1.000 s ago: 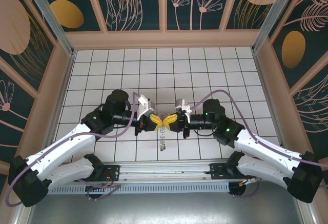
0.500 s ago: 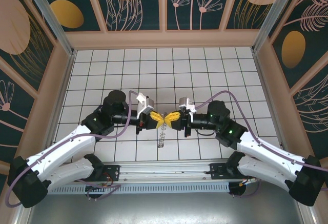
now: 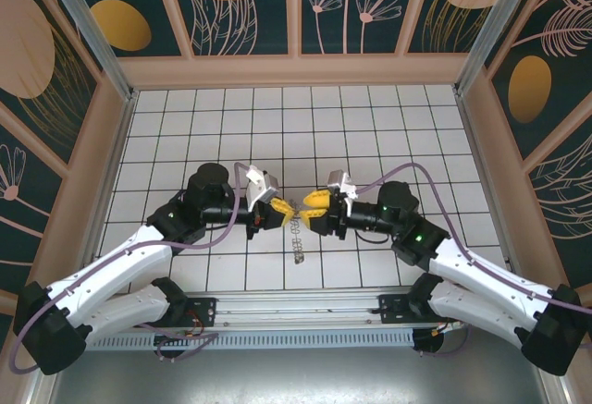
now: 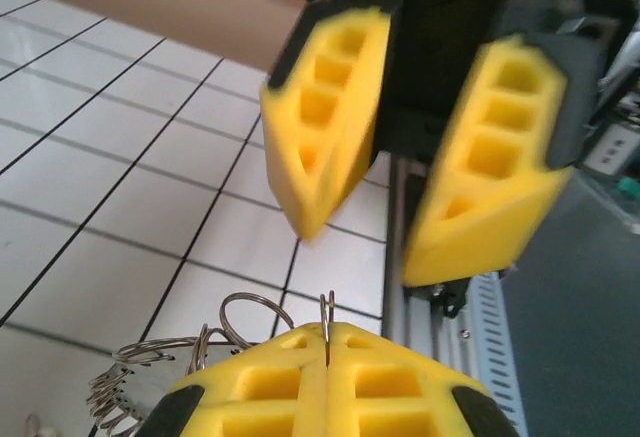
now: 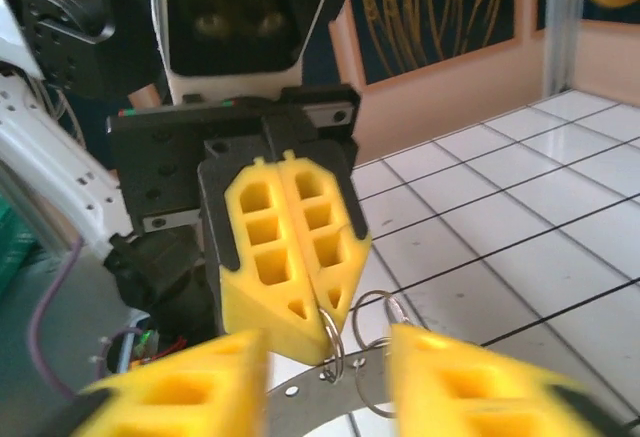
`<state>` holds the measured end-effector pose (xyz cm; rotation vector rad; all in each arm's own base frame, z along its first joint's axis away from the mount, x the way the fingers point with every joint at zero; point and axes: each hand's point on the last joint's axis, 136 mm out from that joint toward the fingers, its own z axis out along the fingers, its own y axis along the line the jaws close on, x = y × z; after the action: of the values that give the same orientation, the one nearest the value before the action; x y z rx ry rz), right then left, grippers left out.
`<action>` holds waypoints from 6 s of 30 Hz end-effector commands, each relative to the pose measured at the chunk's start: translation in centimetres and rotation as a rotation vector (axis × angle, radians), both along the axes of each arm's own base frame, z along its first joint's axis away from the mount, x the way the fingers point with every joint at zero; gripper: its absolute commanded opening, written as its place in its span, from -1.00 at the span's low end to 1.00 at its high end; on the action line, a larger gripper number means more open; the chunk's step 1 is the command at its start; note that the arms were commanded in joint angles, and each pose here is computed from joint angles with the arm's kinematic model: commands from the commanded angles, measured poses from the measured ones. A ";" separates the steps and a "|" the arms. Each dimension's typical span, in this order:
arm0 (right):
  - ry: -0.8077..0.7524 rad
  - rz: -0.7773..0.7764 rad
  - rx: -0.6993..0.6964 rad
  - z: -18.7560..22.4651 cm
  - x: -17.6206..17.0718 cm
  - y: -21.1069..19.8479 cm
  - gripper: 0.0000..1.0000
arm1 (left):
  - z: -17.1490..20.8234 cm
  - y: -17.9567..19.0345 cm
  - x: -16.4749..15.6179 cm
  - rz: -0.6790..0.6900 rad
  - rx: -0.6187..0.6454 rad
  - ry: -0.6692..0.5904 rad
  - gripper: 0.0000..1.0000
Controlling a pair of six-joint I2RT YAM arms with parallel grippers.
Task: Put the keys on the keyring
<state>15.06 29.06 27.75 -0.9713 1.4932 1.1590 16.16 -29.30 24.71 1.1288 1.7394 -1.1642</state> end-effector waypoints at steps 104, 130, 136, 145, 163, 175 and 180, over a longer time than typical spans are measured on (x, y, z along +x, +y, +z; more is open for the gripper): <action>0.540 -0.477 -0.856 -23.8 12.4 -0.3 -0.87 | -1.7 6.7 4.8 0.554 -0.040 -0.036 -1.00; 0.553 -0.461 -0.799 -23.0 13.2 -0.3 -0.53 | -1.8 6.3 4.5 0.531 -0.040 -0.025 -1.00; 0.559 -0.451 -0.799 -22.8 13.5 0.2 -0.33 | -1.9 6.5 4.4 0.534 -0.039 -0.025 -1.00; 0.557 -0.456 -0.860 -23.6 14.0 1.0 -0.32 | -1.8 6.9 4.3 0.545 -0.050 -0.033 -1.00; 0.504 -0.512 -1.027 -25.1 13.8 0.3 -0.46 | -1.5 6.8 4.1 0.537 -0.063 -0.041 -1.00; 0.510 -0.505 -1.022 -25.2 13.6 0.4 -0.75 | -1.3 6.8 4.1 0.532 -0.066 -0.043 -1.00; 0.513 -0.504 -1.023 -25.2 13.5 0.2 -0.84 | -1.2 6.8 4.1 0.532 -0.069 -0.044 -1.00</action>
<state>28.65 29.22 2.53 -0.8296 2.6620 0.2252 20.09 -22.31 21.41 0.5845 1.8849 -0.8362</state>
